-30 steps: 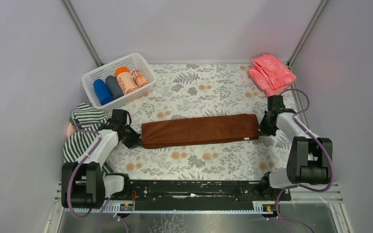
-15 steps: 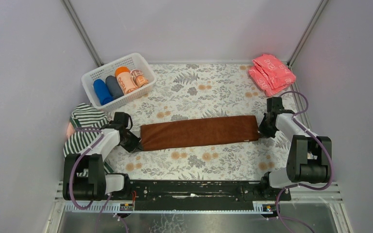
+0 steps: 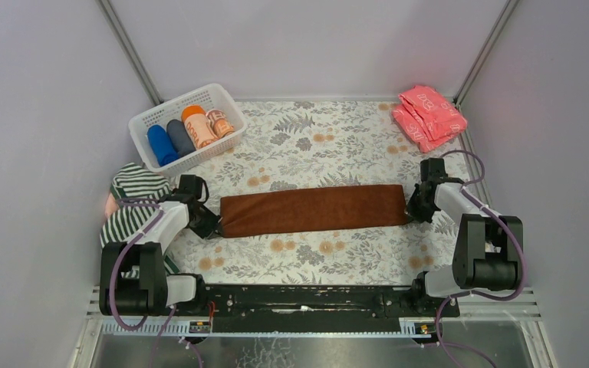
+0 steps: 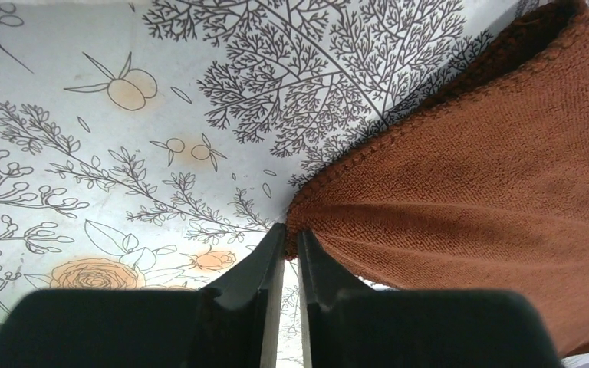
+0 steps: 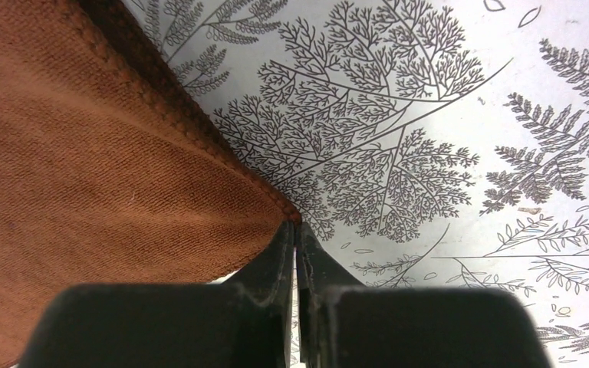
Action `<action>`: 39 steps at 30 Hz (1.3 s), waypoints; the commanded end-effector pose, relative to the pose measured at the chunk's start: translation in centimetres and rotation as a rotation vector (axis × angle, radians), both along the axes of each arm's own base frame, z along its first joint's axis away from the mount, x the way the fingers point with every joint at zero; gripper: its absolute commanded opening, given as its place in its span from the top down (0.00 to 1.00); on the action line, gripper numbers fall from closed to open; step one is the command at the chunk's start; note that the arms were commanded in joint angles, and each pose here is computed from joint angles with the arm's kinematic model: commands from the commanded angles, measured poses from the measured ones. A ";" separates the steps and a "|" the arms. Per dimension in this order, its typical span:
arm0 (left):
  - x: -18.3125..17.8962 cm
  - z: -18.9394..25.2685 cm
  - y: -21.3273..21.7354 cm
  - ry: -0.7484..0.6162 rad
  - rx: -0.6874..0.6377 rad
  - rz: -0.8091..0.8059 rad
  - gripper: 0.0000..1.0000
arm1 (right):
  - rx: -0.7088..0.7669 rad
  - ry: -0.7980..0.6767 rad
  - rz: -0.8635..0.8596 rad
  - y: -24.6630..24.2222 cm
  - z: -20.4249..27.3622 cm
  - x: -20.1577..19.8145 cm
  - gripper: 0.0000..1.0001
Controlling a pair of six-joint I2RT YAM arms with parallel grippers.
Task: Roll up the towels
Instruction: Fold the towel at the center of the board.
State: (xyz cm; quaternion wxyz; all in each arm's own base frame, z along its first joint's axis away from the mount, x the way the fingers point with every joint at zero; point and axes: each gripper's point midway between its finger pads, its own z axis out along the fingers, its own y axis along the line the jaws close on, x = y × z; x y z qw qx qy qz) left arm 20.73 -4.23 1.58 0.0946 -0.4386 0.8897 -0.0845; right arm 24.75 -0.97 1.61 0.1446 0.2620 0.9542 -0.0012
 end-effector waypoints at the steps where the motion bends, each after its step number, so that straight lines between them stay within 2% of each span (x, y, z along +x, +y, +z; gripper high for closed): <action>1: -0.5 -0.2 0.8 0.023 0.036 0.020 0.83 | 0.011 0.005 -0.010 0.0 -0.5 -0.1 0.91; 6: -0.1 0.9 0.9 -0.010 0.036 0.029 0.67 | 0.008 -0.032 -0.001 0.0 0.8 0.4 0.71; 10: 0.5 2.4 1.1 -0.055 0.050 0.020 0.60 | 0.013 -0.093 0.016 0.1 2.7 1.3 0.57; 14: 1.0 4.6 1.0 -0.113 0.050 -0.006 0.51 | 0.000 -0.143 0.040 0.0 4.4 1.8 0.50; 21: 1.4 7.9 0.7 -0.194 0.043 -0.071 0.49 | 0.046 -0.254 0.096 1.1 6.9 2.7 0.40; 25: 2.1 9.0 -0.1 -0.240 0.009 -0.100 0.49 | 0.093 -0.313 0.123 2.2 8.3 3.2 0.39; 30: 3.9 9.0 -1.1 -0.263 -0.035 -0.150 0.51 | 0.002 -0.366 0.081 0.5 10.0 3.2 0.36; 35: 6.9 8.1 -3.0 -0.263 -0.060 -0.221 0.56 | 0.181 -0.433 0.160 4.0 9.7 4.5 0.35; 39: 9.2 7.0 -4.3 -0.250 -0.048 -0.265 0.59 | 0.287 -0.390 0.174 5.6 7.6 5.0 0.35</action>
